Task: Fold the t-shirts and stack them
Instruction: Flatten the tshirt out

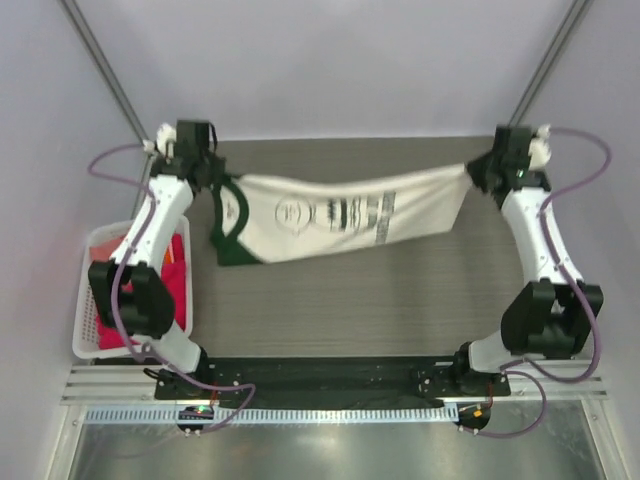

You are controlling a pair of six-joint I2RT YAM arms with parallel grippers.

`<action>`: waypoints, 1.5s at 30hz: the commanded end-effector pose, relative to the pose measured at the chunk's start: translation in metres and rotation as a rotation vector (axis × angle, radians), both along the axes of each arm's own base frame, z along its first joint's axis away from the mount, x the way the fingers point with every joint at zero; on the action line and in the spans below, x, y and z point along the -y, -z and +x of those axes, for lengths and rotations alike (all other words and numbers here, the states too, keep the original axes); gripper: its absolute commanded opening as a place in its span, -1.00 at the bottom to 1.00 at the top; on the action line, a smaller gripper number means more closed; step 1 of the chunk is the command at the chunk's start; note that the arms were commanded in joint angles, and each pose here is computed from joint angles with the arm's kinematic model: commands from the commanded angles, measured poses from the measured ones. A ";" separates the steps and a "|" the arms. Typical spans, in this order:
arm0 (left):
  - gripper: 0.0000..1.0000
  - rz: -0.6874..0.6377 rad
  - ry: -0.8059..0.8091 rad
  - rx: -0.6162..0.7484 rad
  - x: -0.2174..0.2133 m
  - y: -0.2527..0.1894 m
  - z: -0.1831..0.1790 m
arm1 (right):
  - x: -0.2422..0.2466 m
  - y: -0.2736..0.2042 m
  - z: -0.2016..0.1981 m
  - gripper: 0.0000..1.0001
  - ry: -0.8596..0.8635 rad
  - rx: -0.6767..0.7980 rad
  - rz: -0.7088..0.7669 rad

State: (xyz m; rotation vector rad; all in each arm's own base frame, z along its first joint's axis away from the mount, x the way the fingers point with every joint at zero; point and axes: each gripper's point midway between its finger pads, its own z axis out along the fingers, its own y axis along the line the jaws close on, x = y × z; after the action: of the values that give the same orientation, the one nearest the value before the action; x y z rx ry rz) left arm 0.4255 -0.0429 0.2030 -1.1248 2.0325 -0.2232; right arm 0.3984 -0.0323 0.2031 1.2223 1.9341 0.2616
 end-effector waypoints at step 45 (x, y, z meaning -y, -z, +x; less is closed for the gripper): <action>-0.88 -0.076 -0.032 -0.029 -0.046 0.115 -0.164 | 0.031 0.122 -0.159 -0.51 0.149 -0.016 -0.025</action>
State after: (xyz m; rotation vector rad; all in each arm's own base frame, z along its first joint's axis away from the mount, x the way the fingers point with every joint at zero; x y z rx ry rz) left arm 0.2726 -0.0189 0.0901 -1.1638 2.0893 -0.4033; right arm 0.2519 -0.0454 0.0766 1.3173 1.9310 0.2563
